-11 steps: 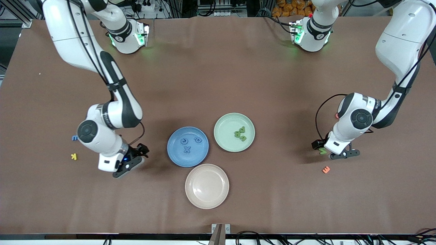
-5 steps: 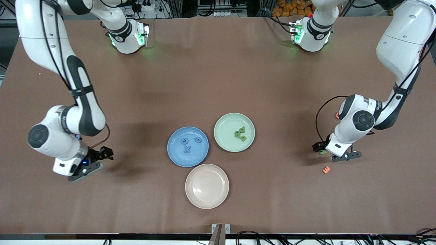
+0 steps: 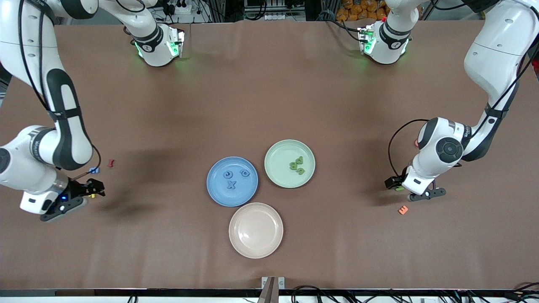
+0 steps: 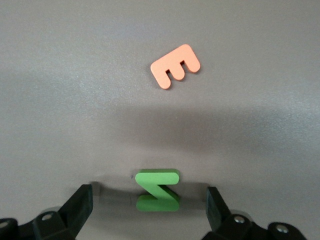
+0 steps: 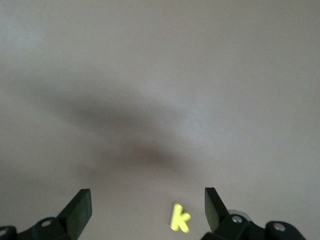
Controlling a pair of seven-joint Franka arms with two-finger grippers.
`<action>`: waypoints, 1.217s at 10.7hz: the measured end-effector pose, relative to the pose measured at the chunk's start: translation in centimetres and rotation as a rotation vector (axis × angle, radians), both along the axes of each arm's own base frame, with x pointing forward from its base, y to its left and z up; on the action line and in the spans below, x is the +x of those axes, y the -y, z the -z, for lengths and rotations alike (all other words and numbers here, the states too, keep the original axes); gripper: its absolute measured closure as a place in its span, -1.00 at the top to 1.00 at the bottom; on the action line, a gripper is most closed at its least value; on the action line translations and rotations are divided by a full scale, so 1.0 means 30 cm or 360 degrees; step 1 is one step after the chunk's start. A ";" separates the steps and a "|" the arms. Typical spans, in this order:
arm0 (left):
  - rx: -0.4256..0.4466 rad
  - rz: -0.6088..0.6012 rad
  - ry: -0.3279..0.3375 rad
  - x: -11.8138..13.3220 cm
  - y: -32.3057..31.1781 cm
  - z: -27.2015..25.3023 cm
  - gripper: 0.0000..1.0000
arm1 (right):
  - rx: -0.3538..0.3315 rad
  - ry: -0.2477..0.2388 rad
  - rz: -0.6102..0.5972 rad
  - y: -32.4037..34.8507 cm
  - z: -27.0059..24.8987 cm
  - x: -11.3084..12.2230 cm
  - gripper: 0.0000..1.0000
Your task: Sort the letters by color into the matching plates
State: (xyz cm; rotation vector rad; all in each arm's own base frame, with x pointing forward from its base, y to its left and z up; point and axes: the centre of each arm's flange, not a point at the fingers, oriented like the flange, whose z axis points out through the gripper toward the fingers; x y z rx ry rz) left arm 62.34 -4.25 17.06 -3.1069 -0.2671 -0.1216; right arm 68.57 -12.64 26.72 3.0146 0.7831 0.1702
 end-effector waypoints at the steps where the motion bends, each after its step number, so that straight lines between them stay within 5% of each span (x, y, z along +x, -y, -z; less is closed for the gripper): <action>1: -0.0001 0.0000 -0.0001 0.000 0.001 0.001 1.00 | 0.0000 0.0016 0.0028 0.041 -0.020 -0.006 1.00; 2: -0.0002 0.0000 -0.0004 -0.001 0.001 0.005 0.89 | 0.0027 0.0036 0.0080 0.078 -0.034 -0.012 1.00; 6: -0.0009 -0.0006 0.0018 0.016 0.004 -0.014 -0.21 | 0.0276 0.0072 0.0438 0.199 -0.005 -0.062 1.00; 10: -0.0034 -0.0024 0.0026 0.022 0.020 -0.032 -0.25 | 0.0374 -0.0011 0.0964 0.245 0.027 -0.119 1.00; 13: -0.0142 -0.0102 0.0032 0.018 0.155 -0.072 -0.29 | 0.0425 -0.0169 0.1564 0.244 0.067 -0.166 1.00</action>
